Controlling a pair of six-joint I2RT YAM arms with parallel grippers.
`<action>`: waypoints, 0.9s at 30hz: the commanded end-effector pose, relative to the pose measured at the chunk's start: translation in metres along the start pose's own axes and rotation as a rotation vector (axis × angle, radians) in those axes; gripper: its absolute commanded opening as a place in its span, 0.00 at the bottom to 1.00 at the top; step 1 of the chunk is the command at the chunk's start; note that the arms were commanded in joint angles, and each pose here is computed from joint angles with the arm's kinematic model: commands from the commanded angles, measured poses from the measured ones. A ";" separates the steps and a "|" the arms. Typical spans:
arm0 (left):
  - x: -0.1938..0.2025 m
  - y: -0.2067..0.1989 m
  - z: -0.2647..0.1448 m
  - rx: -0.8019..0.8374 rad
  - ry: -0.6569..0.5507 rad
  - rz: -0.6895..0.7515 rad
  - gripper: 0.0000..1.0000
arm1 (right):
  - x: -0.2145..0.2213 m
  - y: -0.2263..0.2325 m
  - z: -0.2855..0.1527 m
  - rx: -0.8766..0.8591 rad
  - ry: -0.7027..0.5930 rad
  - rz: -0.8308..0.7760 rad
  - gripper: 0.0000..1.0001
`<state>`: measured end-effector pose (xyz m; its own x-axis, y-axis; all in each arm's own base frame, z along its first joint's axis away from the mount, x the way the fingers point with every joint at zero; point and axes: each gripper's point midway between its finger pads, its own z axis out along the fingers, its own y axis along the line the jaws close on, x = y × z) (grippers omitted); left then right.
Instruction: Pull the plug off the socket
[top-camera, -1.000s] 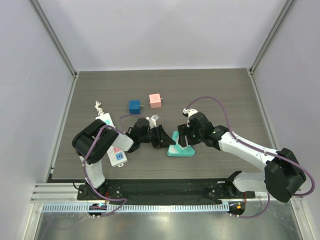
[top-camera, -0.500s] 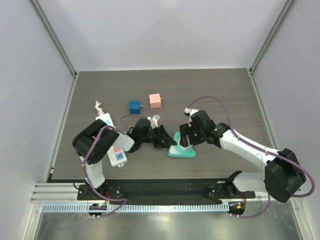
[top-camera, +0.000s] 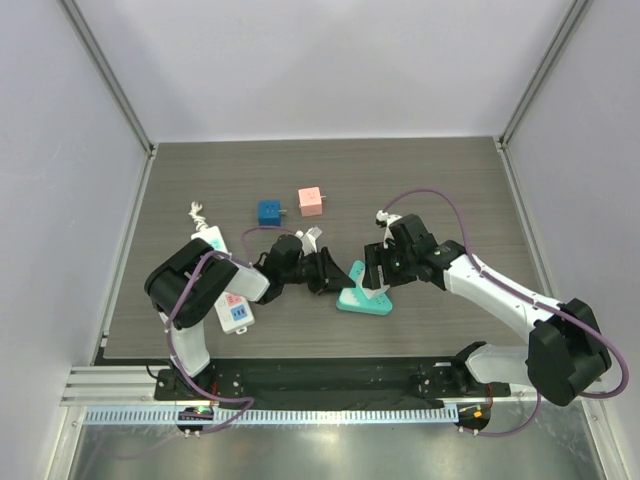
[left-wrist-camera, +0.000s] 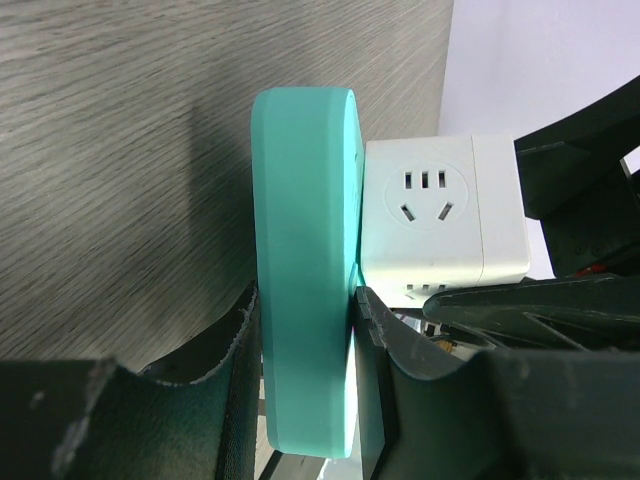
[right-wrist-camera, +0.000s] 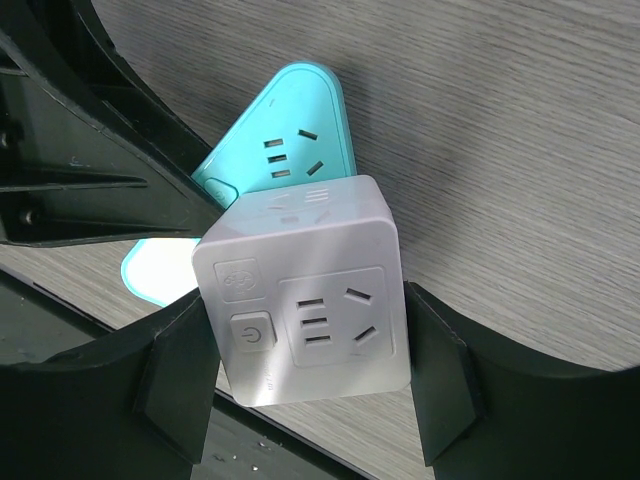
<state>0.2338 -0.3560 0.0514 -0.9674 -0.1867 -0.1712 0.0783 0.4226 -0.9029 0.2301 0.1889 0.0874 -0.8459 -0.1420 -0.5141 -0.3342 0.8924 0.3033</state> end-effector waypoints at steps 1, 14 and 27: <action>0.010 0.056 -0.005 -0.209 -0.006 -0.021 0.00 | -0.073 0.033 -0.031 -0.117 -0.242 0.013 0.01; 0.011 0.057 -0.006 -0.214 -0.007 -0.022 0.00 | -0.073 0.009 -0.039 -0.149 -0.243 0.108 0.01; 0.010 0.059 -0.007 -0.234 -0.018 -0.022 0.00 | -0.063 -0.009 -0.030 -0.165 -0.233 0.190 0.01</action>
<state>0.2473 -0.3628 0.0654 -0.9495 -0.2323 -0.2110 0.1013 0.4095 -0.9067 0.2343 0.1726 0.0940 -0.8950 0.0214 -0.4456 -0.2253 0.8404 0.4929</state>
